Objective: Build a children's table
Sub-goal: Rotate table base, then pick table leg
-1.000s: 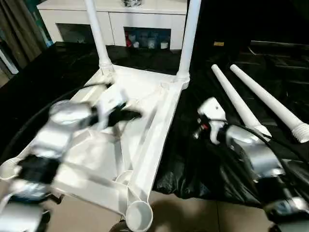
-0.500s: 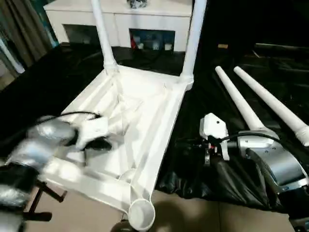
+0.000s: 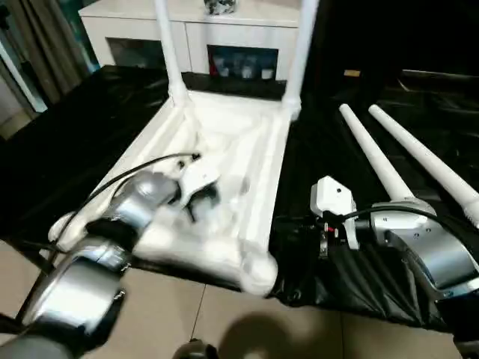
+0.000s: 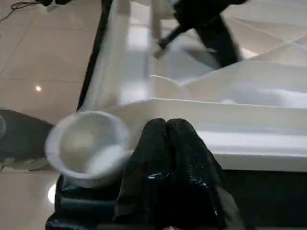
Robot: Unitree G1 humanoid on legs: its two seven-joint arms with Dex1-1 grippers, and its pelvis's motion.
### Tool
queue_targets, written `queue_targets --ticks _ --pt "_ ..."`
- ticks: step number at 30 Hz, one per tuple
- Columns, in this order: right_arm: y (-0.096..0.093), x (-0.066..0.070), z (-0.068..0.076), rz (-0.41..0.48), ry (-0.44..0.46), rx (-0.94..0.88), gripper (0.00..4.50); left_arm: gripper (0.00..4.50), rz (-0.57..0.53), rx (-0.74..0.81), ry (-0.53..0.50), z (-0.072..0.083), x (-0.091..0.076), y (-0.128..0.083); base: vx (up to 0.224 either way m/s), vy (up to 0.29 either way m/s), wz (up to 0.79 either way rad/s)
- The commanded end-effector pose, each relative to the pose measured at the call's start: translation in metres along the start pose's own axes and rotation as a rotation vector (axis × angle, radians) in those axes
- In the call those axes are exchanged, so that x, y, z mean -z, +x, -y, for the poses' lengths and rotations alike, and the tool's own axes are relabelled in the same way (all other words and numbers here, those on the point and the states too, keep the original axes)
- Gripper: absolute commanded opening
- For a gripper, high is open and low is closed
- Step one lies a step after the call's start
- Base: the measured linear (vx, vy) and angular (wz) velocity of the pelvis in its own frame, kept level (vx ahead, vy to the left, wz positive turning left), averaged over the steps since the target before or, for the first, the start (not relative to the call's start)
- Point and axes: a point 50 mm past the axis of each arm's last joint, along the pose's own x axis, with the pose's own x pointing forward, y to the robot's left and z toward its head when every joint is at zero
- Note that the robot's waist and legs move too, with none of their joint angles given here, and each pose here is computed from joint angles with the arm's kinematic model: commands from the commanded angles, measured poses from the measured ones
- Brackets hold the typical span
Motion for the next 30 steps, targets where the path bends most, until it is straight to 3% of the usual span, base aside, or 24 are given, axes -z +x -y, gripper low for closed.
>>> queue_targets --ticks 1,7,10,13,15,17,21,25,26,30 --pt "-0.004 -0.005 0.005 -0.001 -0.025 0.044 0.05 0.0 0.024 -0.156 -0.006 -0.017 -0.01 -0.002 0.0 0.0 0.0" --pt "-0.004 -0.008 0.007 0.008 -0.029 0.085 0.05 0.0 0.062 -0.258 -0.065 -0.024 -0.016 0.0 0.0 0.0 0.0" --pt "-0.008 -0.005 0.004 0.006 0.007 0.144 0.05 0.0 0.26 -0.153 -0.179 -0.019 -0.03 -0.003 0.0 0.0 0.0" --pt "-0.009 -0.002 0.003 0.016 0.049 0.178 0.05 0.0 0.327 -0.109 -0.19 -0.015 -0.031 -0.006 0.0 0.0 0.0" --pt "-0.007 0.0 0.007 0.068 0.127 0.323 0.05 0.0 0.459 -0.116 -0.234 -0.006 -0.029 -0.02 0.0 0.0 0.0" --pt "-0.006 0.001 0.007 0.077 0.141 0.357 0.21 0.21 0.486 -0.121 -0.245 -0.003 -0.028 -0.023 0.0 0.0 0.0" --pt "-0.005 0.002 0.004 0.14 0.206 0.473 0.52 0.53 0.623 -0.129 -0.334 0.016 -0.024 -0.053 0.0 0.0 0.0" --pt "-0.005 0.006 0.007 0.161 0.269 0.581 0.82 0.84 0.613 -0.289 -0.451 0.017 -0.015 -0.062 0.0 0.0 0.0" --pt "-0.005 0.006 0.01 0.166 0.299 0.65 0.89 0.91 0.594 -0.397 -0.518 0.019 -0.011 -0.064 0.0 0.0 0.0" --pt "-0.007 0.004 0.019 0.195 0.352 0.805 1.27 1.29 0.619 -0.589 -0.511 0.01 -0.017 -0.066 0.0 0.0 0.0"
